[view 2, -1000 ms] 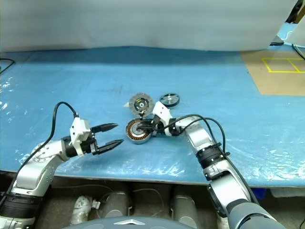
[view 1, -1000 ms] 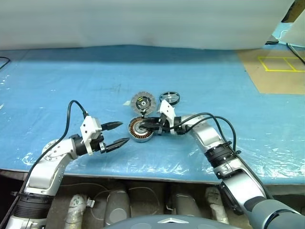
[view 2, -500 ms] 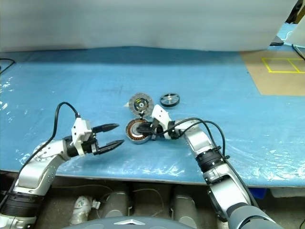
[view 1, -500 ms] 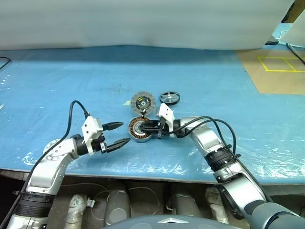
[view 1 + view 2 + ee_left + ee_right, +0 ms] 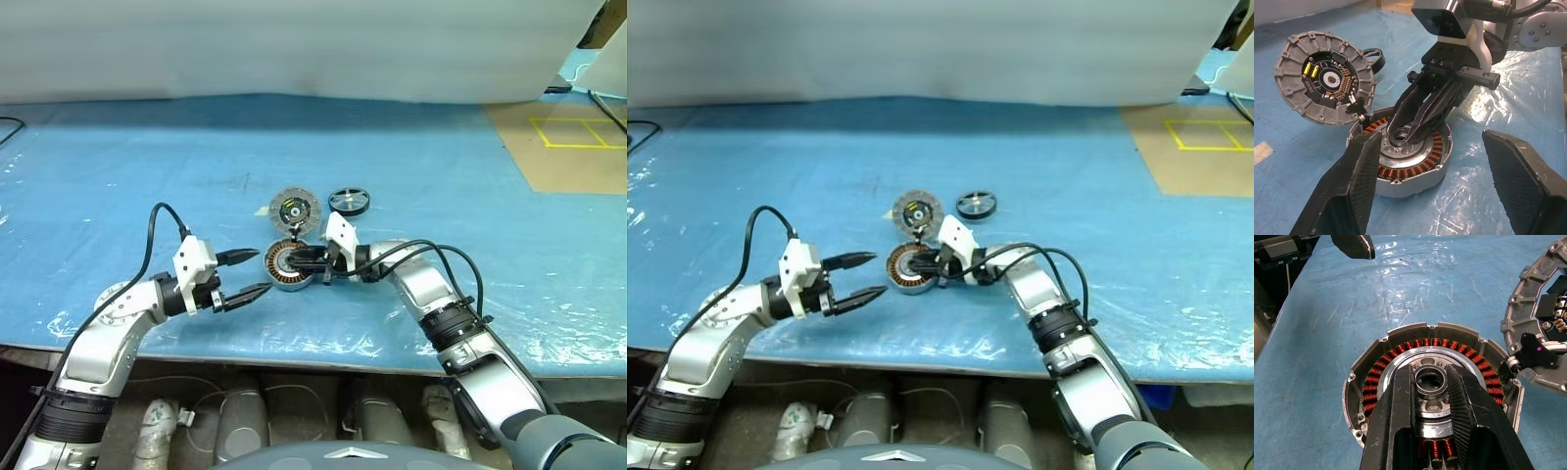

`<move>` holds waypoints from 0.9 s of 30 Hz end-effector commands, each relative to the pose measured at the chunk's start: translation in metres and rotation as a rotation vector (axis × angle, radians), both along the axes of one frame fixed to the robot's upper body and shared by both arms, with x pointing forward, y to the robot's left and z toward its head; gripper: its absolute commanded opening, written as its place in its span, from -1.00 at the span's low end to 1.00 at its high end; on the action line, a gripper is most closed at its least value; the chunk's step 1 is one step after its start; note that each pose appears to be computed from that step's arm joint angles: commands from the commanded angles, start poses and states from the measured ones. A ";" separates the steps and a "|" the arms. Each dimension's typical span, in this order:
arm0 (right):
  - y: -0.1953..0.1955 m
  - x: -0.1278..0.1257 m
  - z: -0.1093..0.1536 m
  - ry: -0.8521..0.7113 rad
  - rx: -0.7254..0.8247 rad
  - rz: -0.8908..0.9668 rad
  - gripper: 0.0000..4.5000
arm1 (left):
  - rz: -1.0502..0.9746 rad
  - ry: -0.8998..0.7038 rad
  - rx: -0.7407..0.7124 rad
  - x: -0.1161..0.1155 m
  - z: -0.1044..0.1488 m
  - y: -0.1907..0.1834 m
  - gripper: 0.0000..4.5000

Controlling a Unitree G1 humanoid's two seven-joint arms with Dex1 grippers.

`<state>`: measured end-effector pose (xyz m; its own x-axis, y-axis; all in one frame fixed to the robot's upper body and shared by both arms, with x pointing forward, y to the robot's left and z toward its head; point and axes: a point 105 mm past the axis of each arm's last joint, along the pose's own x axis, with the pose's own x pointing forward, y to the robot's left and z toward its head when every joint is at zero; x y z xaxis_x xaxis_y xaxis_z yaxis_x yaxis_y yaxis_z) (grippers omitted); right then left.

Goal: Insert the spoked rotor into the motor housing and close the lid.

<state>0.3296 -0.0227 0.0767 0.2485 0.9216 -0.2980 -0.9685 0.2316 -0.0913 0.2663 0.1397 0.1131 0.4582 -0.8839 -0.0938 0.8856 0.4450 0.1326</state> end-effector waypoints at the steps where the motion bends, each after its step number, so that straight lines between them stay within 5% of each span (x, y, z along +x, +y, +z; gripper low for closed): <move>1: -0.001 0.000 -0.004 -0.012 -0.021 -0.002 -0.42 | -0.016 -0.029 -0.003 0.000 0.008 -0.001 0.54; 5: 0.002 0.007 0.001 -0.031 0.002 -0.045 0.11 | -0.016 -0.023 -0.003 0.000 0.006 0.000 0.54; 19: 0.000 -0.001 0.044 -0.075 0.141 -0.035 0.11 | -0.028 -0.014 -0.001 -0.001 0.006 -0.003 0.54; 22: 0.001 -0.004 0.045 -0.073 0.150 -0.027 -0.14 | -0.030 -0.012 0.003 -0.001 0.006 -0.002 0.54; 27: 0.005 -0.009 0.033 -0.066 0.112 -0.003 -0.88 | -0.027 -0.007 0.008 -0.001 0.004 0.005 0.54</move>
